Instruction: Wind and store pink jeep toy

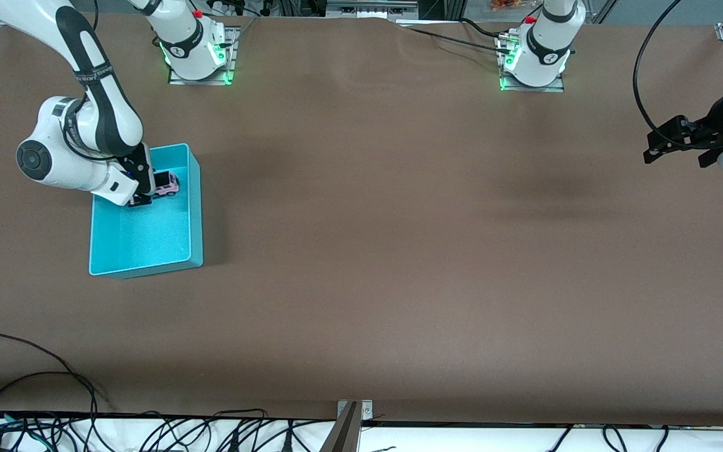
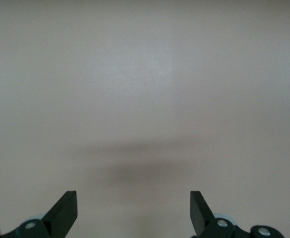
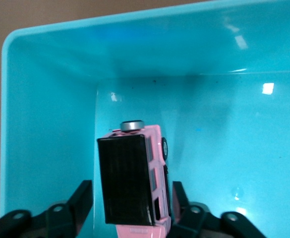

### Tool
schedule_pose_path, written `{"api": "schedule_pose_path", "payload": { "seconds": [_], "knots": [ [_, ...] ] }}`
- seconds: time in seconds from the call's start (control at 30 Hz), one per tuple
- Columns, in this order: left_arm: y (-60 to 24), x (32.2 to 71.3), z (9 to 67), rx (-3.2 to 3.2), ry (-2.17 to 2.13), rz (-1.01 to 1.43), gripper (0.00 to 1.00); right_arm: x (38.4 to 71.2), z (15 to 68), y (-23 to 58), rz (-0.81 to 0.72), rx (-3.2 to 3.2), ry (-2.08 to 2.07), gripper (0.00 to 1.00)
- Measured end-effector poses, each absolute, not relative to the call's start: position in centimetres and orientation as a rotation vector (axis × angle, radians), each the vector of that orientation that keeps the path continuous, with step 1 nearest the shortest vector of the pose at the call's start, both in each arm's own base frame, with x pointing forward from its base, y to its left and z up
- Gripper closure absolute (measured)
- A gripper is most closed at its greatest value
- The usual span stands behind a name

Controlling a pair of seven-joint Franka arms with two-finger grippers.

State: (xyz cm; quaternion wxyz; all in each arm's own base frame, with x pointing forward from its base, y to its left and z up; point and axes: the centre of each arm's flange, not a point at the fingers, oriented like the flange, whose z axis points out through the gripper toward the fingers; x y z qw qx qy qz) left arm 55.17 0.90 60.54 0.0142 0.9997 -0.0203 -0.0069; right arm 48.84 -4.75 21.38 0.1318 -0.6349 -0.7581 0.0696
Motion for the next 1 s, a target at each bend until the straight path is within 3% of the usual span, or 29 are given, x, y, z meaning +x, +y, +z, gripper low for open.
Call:
{"api": "schedule_pose_path", "payload": {
  "seconds": [0.2, 0.53, 1.0],
  "knots": [
    [0.9, 55.2, 60.5, 3.112, -0.064, -0.022, 0.00, 48.9, 21.5, -4.8, 0.199, -1.845, -2.203, 0.00],
    [0.9, 55.2, 60.5, 3.112, -0.063, -0.022, 0.00, 51.7, 26.1, -4.8, 0.109, -1.894, -2.246, 0.00],
    [0.9, 55.2, 60.5, 3.112, -0.063, -0.022, 0.00, 56.9, 41.7, -4.1, 0.092, -2.271, -1.873, 0.00]
  ]
}}
